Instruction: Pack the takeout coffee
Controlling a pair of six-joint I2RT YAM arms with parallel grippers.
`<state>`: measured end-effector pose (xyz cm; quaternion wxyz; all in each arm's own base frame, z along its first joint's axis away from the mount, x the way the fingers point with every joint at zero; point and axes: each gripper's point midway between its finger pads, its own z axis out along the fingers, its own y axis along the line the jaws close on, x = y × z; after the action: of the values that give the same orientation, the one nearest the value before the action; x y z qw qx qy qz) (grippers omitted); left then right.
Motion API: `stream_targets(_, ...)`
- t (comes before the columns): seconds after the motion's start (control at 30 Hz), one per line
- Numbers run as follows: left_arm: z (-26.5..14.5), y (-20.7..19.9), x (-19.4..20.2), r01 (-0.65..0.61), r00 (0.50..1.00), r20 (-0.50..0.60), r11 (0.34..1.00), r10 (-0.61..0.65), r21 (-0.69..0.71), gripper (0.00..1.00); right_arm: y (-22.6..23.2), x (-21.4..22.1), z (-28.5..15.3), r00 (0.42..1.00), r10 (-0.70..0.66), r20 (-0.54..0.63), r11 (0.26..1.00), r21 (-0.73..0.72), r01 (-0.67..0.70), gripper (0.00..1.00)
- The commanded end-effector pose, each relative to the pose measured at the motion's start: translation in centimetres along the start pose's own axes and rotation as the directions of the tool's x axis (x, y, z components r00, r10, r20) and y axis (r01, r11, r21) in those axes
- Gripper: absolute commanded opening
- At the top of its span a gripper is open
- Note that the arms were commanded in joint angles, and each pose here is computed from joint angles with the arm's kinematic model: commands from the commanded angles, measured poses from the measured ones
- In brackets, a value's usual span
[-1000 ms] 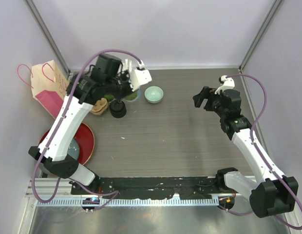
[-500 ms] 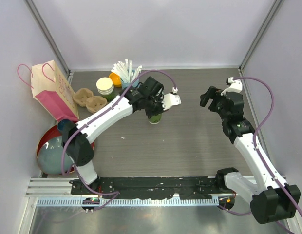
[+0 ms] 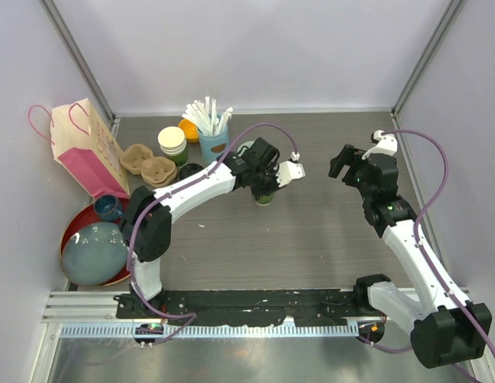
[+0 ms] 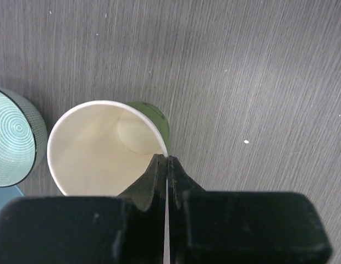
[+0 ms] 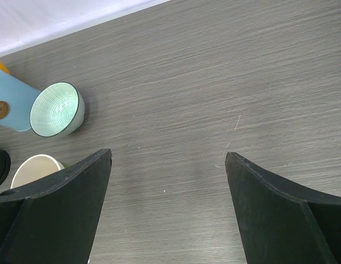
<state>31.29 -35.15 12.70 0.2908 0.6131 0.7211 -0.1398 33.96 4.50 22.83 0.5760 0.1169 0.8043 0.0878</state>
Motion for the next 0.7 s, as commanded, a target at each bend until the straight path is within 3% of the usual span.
stream_targets(0.0,0.2,-0.2,-1.5,-0.013,0.998,0.059,1.0,0.012,0.012,0.15,0.4,-1.5,-0.7,0.998,0.0,0.057,1.0,-0.016,0.001,0.89)
stream_targets(0.07,-0.4,-0.8,-1.6,-0.012,0.999,0.053,0.999,0.01,0.044,0.3,0.6,-1.7,-0.8,0.998,0.002,0.059,1.0,-0.022,-0.001,0.9)
stream_targets(0.1,-0.7,-0.9,-1.7,-0.008,0.999,0.05,0.999,0.006,0.048,0.44,0.8,-1.6,-0.8,0.998,0.005,0.055,0.999,-0.034,-0.003,0.89)
stream_targets(0.2,-3.0,-1.0,-2.9,0.006,0.999,0.051,0.998,-0.009,0.061,0.55,1.1,-1.7,-1.1,0.999,0.012,0.052,0.999,-0.051,-0.009,0.89)
stream_targets(0.37,-9.8,-0.3,-6.8,0.011,0.988,0.156,1.0,-0.012,0.01,0.65,1.6,-1.9,-1.5,0.999,0.011,0.049,0.997,-0.076,-0.007,0.9)
stream_targets(0.47,-14.1,1.0,-6.7,0.075,0.981,0.181,0.997,-0.07,-0.02,0.66,1.8,-1.7,-1.6,0.999,0.0,0.039,0.996,-0.09,0.003,0.9)
stream_targets(0.53,-16.6,2.6,-5.2,0.163,0.966,0.204,0.987,-0.16,-0.001,0.67,1.7,-1.4,-1.6,1.0,-0.009,0.029,0.996,-0.092,0.011,0.9)
stream_targets(0.67,-21.9,8.0,-1.6,0.27,0.939,0.258,0.951,-0.226,-0.15,0.7,2.2,-0.8,-1.4,0.999,-0.031,0.004,0.992,-0.12,0.032,0.9)
